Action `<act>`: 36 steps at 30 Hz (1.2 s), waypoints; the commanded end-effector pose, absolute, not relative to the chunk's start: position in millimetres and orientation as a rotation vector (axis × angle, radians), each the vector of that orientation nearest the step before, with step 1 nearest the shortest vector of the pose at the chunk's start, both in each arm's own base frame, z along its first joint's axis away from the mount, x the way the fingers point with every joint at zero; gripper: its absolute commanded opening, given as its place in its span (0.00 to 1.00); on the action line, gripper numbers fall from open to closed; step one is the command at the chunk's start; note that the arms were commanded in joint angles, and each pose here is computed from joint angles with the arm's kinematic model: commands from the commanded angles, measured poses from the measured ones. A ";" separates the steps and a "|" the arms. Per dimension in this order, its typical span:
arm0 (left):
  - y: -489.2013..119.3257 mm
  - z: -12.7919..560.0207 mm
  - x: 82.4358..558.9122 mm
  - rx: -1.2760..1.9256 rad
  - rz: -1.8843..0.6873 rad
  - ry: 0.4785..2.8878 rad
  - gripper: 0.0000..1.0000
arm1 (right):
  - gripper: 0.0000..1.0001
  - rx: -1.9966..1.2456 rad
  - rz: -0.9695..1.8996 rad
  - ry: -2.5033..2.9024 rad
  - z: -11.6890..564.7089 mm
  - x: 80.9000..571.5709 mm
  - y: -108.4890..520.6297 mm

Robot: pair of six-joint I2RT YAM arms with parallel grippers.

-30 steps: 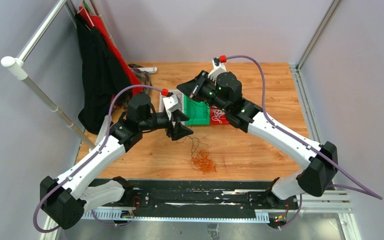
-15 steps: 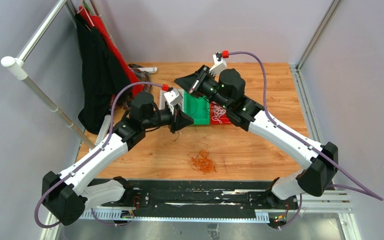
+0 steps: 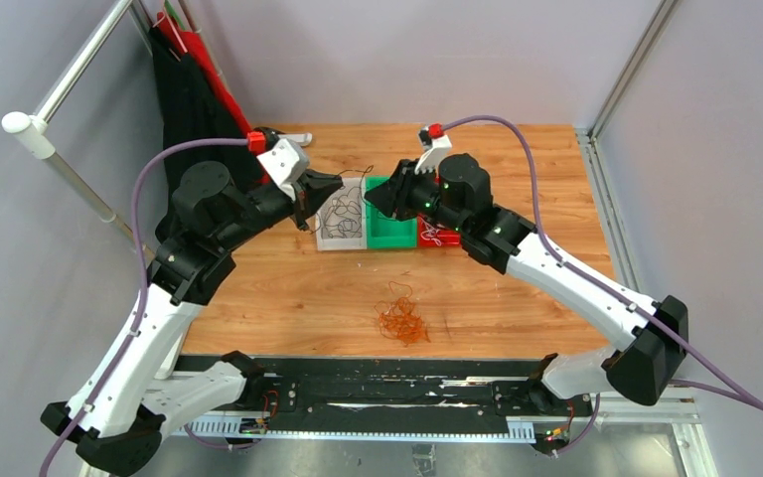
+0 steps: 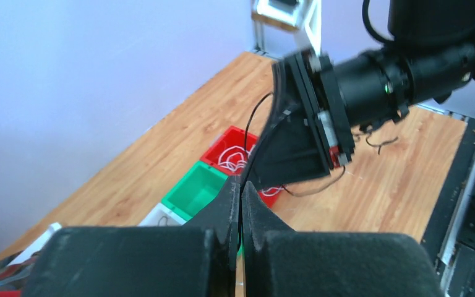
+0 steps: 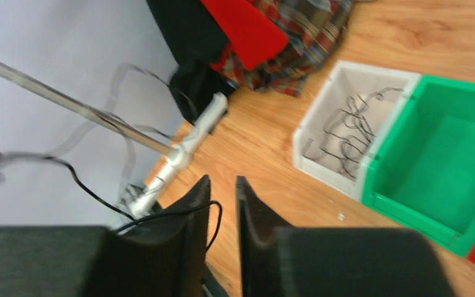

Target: Untangle the cables

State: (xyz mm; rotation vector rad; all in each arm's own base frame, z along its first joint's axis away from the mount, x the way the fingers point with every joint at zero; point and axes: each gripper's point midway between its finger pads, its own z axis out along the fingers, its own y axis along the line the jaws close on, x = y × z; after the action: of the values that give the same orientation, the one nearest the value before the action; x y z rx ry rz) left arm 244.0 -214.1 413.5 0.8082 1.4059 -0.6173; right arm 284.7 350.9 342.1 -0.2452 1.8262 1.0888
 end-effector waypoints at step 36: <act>-157.0 344.0 374.2 0.402 -0.435 1.684 0.01 | 0.65 -0.370 0.447 1.931 216.2 289.1 256.0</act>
State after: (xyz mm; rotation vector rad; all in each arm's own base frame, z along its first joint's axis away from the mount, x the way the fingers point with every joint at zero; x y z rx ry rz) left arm 363.3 -164.3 365.7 0.4128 1.6490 -0.4901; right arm 290.4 268.8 213.3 -0.3712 1.9451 0.5170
